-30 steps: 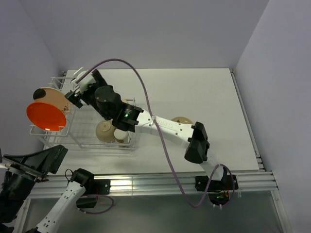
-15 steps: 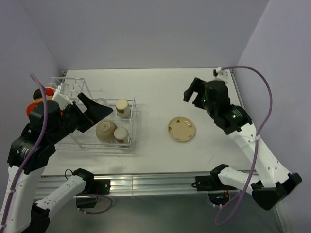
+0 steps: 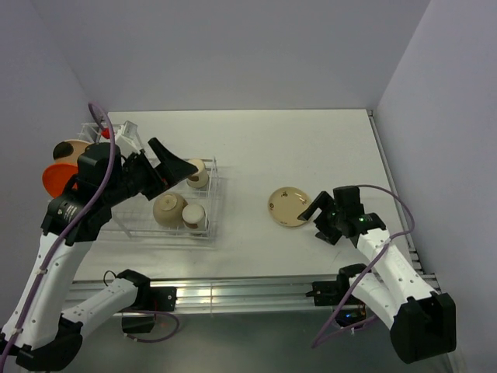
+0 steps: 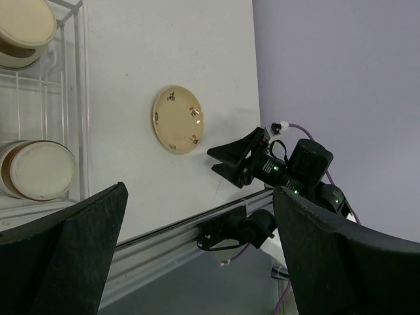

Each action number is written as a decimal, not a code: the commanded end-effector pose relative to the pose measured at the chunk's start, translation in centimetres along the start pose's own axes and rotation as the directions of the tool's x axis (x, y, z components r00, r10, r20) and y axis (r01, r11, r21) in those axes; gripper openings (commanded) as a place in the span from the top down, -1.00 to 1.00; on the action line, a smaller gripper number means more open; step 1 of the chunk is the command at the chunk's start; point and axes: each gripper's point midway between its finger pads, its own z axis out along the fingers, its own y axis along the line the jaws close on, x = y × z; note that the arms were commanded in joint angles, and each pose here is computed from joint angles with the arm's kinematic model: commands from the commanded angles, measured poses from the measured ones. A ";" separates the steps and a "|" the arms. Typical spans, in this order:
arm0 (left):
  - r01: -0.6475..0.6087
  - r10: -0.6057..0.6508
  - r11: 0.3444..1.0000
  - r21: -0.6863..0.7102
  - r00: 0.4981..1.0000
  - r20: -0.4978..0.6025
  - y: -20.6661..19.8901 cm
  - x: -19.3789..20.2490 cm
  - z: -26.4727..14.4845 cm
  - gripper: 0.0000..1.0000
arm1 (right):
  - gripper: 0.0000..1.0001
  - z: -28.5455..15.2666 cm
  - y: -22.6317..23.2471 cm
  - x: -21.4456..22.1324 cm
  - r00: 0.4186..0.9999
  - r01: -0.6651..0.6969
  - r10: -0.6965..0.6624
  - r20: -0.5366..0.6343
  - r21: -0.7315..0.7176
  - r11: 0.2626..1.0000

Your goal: Load the mixed dishes into the dish rack

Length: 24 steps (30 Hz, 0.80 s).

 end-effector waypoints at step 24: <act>-0.065 0.077 0.991 0.114 0.991 -0.106 -1.9 1.9 -0.1 -0.99 | 0.89 7.5 1.7 -2.8 0.997 -0.073 0.076 0.012 -0.143 0.987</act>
